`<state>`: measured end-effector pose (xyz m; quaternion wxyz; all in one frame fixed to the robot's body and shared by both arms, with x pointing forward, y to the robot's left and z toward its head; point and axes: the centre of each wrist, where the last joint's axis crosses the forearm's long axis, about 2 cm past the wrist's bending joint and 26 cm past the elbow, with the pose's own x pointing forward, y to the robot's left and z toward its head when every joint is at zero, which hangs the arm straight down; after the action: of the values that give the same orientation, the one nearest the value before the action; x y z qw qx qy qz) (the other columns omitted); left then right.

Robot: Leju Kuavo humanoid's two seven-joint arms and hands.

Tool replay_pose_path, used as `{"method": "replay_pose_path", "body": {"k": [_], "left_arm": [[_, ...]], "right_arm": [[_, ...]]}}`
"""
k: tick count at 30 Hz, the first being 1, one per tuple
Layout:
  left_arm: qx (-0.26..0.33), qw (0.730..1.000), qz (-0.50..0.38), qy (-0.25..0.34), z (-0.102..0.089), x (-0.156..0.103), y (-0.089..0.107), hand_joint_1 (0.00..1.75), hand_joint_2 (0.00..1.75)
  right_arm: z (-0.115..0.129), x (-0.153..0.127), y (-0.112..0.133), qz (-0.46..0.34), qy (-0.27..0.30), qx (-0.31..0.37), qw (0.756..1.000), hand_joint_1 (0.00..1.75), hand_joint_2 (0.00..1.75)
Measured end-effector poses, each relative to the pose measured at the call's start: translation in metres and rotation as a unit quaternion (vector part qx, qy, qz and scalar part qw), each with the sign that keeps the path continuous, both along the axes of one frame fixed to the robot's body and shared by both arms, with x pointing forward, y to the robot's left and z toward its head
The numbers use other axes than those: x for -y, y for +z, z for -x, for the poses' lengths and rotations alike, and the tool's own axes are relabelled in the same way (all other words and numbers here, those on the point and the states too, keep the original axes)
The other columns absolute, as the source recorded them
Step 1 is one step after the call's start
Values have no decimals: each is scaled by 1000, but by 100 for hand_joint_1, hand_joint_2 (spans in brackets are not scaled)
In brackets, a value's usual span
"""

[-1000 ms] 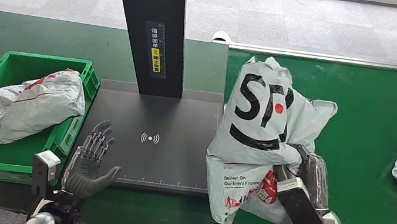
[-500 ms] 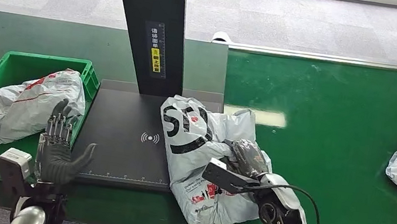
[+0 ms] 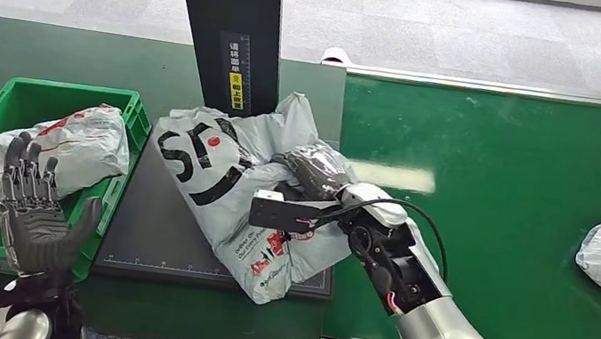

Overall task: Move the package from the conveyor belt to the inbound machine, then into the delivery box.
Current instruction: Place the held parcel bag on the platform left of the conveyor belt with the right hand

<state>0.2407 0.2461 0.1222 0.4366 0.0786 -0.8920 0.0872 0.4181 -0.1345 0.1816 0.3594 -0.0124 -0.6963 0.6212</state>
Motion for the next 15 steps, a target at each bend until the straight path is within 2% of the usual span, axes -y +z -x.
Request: {"method": "replay_pose_path", "body": {"k": [4,8,9,12,13,15], "left_arm": [[-4,1000,3,-22,-4,9,1,0,175],[-10,999,5,-34,-6,14,-1,0,175],[-14,999,5,-37,-6,14,-1,0,175],[-24,999,6,-46,-7,16,-3,0,175],[-27,998,6,-48,-7,17,-3,0,175],[-32,998,5,-52,-8,18,-4,0,175]], "right_arm": [[8,-31,-4,39,21,-51,998,175,175],[16,-45,-14,69,29,-83,994,175,175],[18,-46,-16,76,28,-93,992,155,175],[21,-48,-23,96,18,-119,988,24,175],[22,-48,-25,100,15,-124,987,0,175],[23,-47,-28,105,6,-135,985,0,175]]}}
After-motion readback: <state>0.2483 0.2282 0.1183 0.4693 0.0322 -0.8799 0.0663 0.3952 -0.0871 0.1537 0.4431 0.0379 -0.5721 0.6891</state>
